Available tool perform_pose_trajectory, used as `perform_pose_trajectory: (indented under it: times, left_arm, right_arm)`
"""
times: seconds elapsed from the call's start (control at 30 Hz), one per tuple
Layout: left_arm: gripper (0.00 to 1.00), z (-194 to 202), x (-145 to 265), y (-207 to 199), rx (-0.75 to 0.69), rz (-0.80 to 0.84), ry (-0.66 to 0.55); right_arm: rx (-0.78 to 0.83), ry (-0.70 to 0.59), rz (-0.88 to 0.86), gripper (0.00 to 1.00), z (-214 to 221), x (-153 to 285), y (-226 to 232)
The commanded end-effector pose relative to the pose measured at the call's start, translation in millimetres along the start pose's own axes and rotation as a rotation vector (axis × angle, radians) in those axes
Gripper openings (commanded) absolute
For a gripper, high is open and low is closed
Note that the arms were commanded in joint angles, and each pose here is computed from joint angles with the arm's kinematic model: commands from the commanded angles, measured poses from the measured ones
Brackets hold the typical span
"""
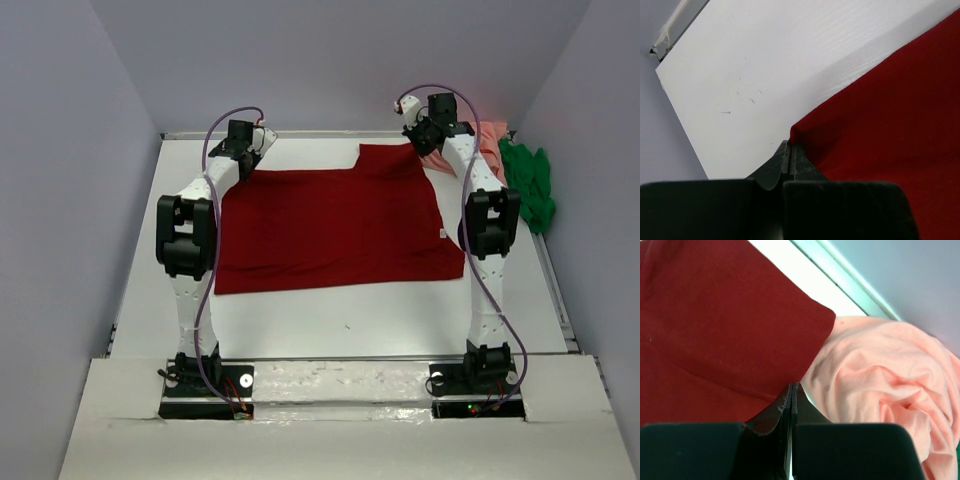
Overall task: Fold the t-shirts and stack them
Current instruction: Grap the side of the flattened tshirt furthest away from the robot with both arms
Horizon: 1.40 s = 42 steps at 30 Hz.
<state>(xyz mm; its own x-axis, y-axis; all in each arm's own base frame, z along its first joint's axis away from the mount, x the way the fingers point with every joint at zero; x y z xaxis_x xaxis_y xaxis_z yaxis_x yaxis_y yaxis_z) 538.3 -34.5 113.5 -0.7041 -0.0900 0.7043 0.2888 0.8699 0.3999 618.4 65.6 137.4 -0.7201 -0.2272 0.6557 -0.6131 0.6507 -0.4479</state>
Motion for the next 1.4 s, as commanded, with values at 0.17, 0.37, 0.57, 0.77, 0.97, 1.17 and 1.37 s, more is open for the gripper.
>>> perform_pose_trajectory:
  times: [0.17,0.37,0.57,0.77,0.97,1.17,1.37]
  left_arm:
    - [0.0,-24.6,45.7,27.2,0.014,-0.039,-0.102]
    - [0.0,-9.7,53.6,34.3,0.027,-0.028,-0.076]
    - [0.0,22.8,54.3,26.6,0.037,0.015,-0.023]
    - [0.0,38.1,58.2,12.7,0.029,0.075,-0.006]
    - [0.0,42.8,62.1,3.3,0.031,0.12,-0.005]
    - [0.0,40.8,60.6,-4.2,0.043,0.161,-0.013]
    - [0.0,38.8,59.6,-2.4,0.041,0.156,-0.008]
  right_arm:
    - [0.036,-0.033,0.067,0.0,-21.9,44.2,-13.3]
    - [0.035,-0.022,0.063,0.0,-19.6,66.9,-7.6]
    - [0.022,-0.019,0.049,0.0,-16.6,85.2,1.1]
    - [0.021,0.0,0.039,0.0,-9.2,93.9,8.5]
    - [0.017,0.024,0.014,0.0,1.3,96.0,19.3]
    - [-0.038,0.045,-0.081,0.09,1.8,83.2,31.2]
    - [-0.074,0.014,-0.099,0.33,-6.7,53.4,26.6]
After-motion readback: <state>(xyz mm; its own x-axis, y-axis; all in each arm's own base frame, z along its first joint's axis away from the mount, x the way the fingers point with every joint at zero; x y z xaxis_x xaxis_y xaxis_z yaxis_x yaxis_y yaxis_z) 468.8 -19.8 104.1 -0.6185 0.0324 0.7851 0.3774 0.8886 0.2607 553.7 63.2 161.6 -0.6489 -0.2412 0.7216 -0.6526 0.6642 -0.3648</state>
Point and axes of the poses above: each gripper's point midway between its finger pads, its own x axis back along the fingers, its own y axis along the line the jaws close on, z = x × y, the point moved 2 cm from there along x, back along the fingers, and after that the axes turned 9 degrees about x, right-handed, at the moved point
